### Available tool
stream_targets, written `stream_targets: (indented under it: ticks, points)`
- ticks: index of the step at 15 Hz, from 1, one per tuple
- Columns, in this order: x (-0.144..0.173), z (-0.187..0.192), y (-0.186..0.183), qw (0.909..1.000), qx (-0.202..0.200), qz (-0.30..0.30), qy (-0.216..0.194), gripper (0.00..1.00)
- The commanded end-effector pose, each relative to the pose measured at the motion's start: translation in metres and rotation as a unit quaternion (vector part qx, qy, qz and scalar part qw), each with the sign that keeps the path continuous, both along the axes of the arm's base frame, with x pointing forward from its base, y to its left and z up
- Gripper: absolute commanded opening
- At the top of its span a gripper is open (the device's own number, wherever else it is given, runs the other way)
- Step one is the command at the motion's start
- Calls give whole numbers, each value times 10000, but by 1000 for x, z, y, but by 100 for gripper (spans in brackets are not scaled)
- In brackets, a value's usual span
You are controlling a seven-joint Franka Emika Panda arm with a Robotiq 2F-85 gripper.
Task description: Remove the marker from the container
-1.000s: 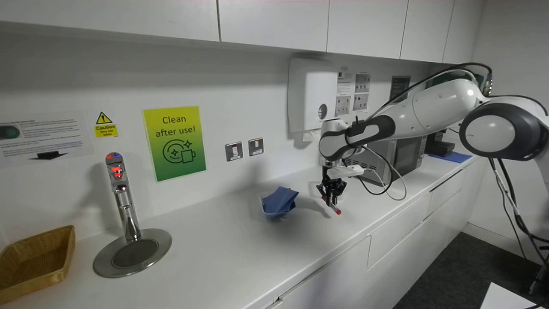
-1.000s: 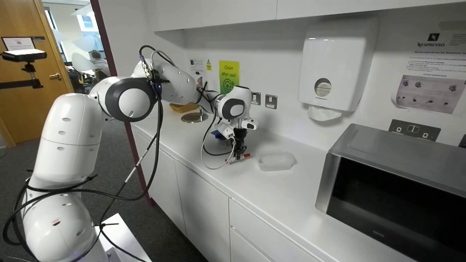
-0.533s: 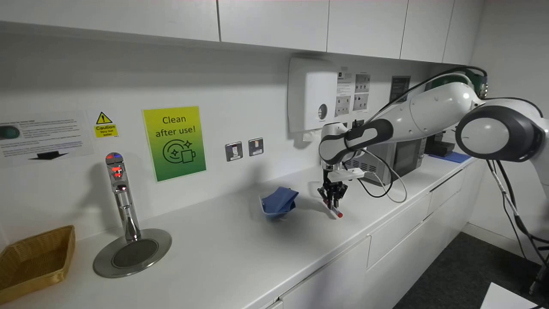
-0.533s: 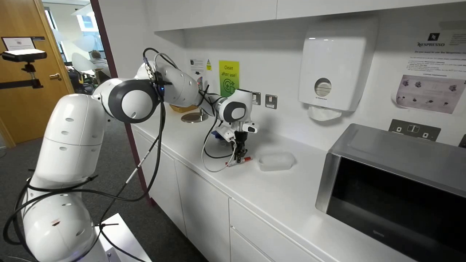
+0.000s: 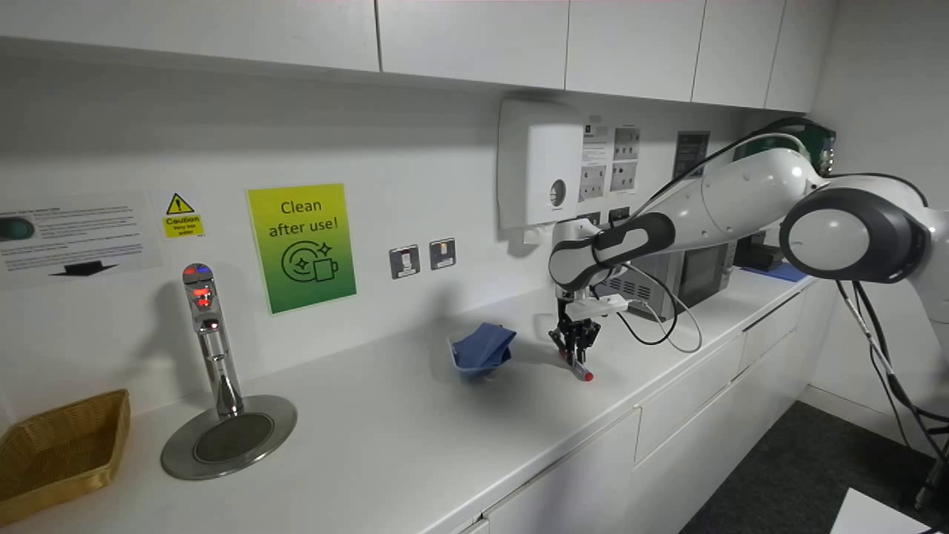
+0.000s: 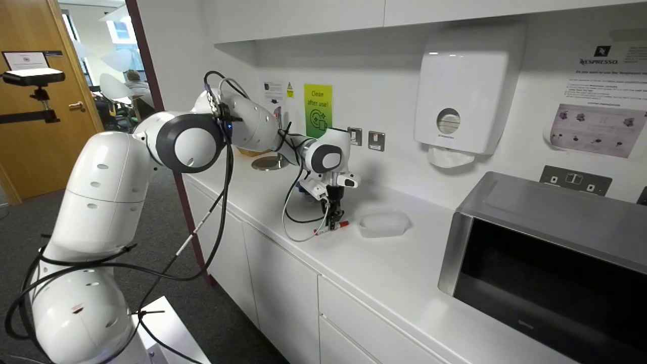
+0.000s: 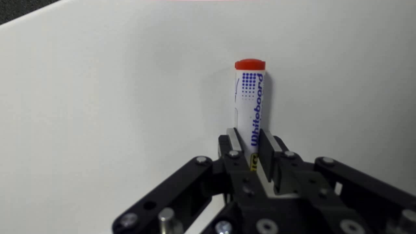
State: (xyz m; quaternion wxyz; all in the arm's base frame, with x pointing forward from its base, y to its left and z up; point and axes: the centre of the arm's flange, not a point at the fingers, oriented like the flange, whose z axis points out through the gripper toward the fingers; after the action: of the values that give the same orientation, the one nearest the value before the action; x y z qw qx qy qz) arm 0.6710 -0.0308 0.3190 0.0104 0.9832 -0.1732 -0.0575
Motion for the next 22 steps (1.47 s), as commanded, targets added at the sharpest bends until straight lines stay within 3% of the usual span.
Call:
stream_targets:
  ticks: [1,4,8,12,22]
  points:
    - [0,5,-1,9998,-68,128,-122,47]
    - [-10,20,7,9993,-131,168,-305,67]
    - [-26,58,27,9956,-182,371,-844,97]
    - [-48,97,47,9918,-119,496,-1169,100]
    - [-142,154,38,9946,-31,380,-962,100]
